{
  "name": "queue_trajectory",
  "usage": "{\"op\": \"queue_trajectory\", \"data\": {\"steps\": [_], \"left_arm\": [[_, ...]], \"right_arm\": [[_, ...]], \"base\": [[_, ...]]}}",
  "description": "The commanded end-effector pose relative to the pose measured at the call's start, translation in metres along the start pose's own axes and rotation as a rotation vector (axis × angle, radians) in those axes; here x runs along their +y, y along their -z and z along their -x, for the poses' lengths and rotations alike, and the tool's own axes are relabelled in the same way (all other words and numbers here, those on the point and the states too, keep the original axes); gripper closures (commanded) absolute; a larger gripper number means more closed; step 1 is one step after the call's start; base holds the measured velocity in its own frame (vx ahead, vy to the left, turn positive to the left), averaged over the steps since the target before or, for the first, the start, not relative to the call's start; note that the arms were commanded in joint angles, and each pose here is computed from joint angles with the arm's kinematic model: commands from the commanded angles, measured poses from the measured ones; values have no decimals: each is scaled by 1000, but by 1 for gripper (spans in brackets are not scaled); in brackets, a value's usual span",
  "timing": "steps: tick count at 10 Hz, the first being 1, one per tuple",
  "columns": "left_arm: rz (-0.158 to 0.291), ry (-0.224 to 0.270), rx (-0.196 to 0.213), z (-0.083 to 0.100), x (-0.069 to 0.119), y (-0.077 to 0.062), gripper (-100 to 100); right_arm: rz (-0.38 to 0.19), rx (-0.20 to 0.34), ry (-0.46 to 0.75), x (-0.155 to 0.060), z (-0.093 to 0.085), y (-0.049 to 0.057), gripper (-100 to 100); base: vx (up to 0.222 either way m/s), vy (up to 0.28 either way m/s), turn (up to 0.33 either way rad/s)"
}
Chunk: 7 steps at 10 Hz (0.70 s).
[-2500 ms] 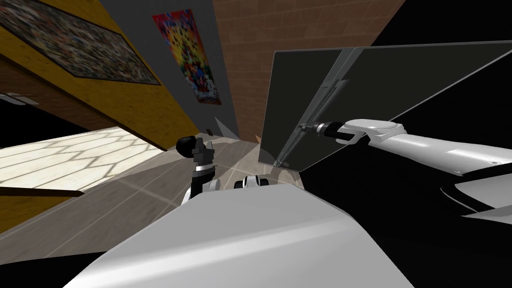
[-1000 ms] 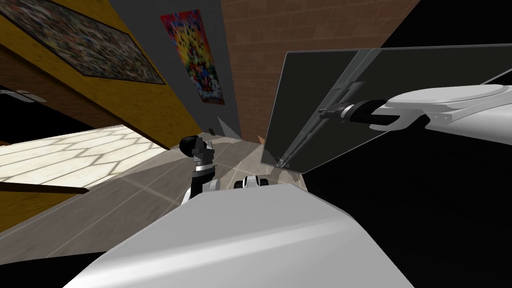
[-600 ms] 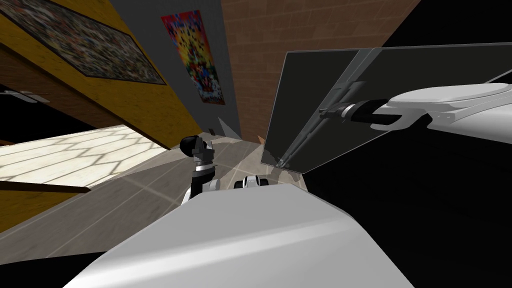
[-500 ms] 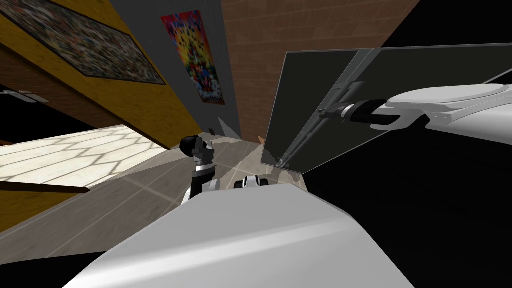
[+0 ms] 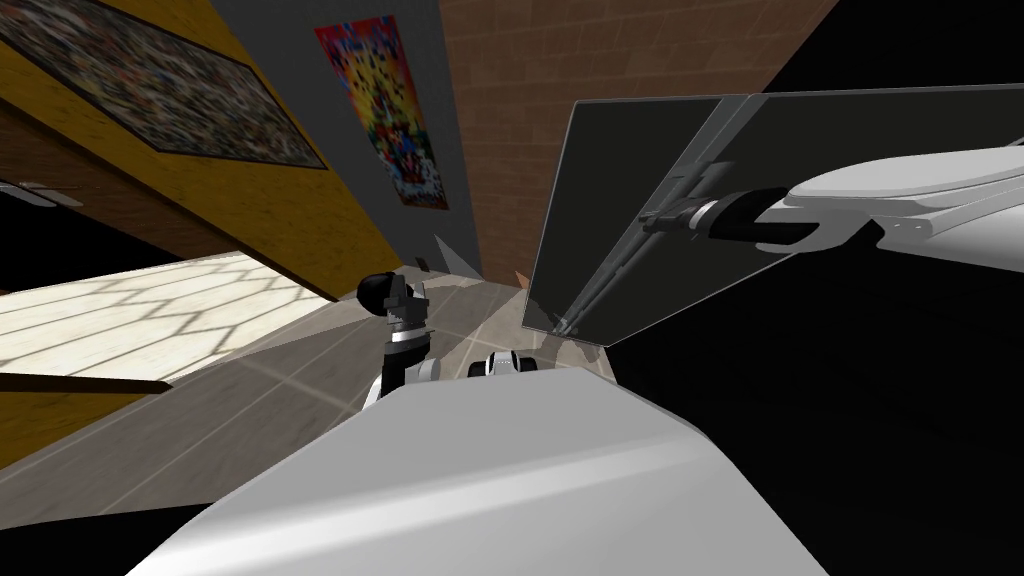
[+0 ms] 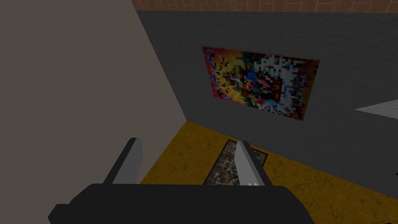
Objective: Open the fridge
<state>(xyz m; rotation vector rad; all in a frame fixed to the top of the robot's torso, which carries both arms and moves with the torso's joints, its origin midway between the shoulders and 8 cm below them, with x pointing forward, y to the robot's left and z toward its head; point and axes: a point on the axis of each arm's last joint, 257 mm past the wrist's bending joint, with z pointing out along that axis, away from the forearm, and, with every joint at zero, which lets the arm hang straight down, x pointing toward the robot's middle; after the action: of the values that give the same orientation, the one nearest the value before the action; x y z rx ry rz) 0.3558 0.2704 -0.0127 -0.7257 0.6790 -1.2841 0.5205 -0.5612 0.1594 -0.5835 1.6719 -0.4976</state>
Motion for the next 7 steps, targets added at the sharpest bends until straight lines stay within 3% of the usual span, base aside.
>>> {"op": "queue_trajectory", "data": {"steps": [1, 3, 6, 7], "left_arm": [[0, 0, 0, 0, 0, 0, 0], [0, 0, 0, 0, 0, 0, 0], [0, 0, 0, 0, 0, 0, 0], [0, 0, 0, 0, 0, 0, 0]], "right_arm": [[-33, -8, 4, -13, 5, 5, -100], [-51, -11, 16, -22, 15, 10, -100], [-49, -4, 16, -22, 11, 10, -100], [-68, -13, 33, -31, 23, 16, -100]], "base": [[0, -6, -1], [4, 5, -8], [15, 2, -15], [10, 9, -18]]}}
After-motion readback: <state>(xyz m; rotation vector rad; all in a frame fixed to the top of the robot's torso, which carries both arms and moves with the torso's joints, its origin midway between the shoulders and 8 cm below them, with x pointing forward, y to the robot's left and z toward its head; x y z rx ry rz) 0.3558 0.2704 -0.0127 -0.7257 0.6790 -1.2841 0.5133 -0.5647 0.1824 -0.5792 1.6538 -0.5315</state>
